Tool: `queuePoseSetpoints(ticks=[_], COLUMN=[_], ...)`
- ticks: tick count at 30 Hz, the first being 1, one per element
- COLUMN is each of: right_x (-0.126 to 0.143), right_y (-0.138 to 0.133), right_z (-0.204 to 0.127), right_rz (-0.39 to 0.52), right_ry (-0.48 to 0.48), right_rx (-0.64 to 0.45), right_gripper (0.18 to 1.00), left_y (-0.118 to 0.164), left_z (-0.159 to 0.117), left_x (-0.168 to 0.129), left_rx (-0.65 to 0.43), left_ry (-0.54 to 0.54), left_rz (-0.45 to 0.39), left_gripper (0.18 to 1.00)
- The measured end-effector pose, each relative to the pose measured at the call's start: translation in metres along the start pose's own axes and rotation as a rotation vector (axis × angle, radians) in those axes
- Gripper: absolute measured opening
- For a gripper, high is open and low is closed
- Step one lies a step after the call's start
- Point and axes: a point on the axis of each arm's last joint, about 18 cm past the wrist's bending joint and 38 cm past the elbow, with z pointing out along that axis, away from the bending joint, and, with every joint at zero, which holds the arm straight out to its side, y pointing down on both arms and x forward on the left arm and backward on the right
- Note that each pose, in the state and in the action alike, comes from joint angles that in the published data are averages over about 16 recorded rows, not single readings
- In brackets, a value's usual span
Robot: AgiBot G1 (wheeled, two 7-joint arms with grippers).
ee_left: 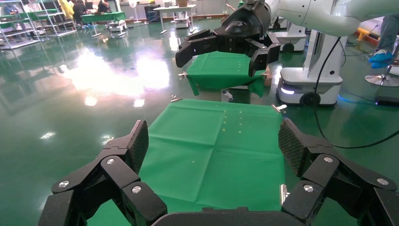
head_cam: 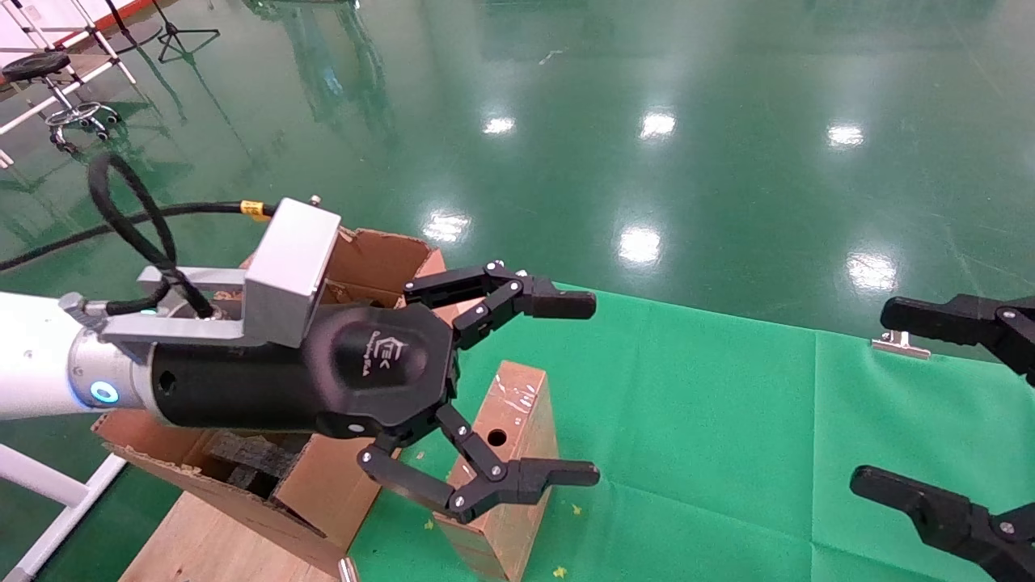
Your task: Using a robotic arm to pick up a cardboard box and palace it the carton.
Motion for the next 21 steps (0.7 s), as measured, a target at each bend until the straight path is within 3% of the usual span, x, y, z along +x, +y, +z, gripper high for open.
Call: queuePoseSetpoints(ticks=[14,21], right_x=[0.0000,0.0000], right_y=[0.0000,0.0000], right_z=[0.0000,0.0000], right_rz=[0.000,0.000], right_ry=[0.000,0.000], right_rx=[0.000,0.000], right_gripper=[1.000,0.994], left_y=[0.0003,0.0045], left_z=[-0.0001,-0.0031], left_x=[0.0001,-0.0015], left_rx=[-0.004,-0.069], left_ry=[0.000,-0.012], left_rz=[0.001,0.006], left_gripper=[1.001,1.001])
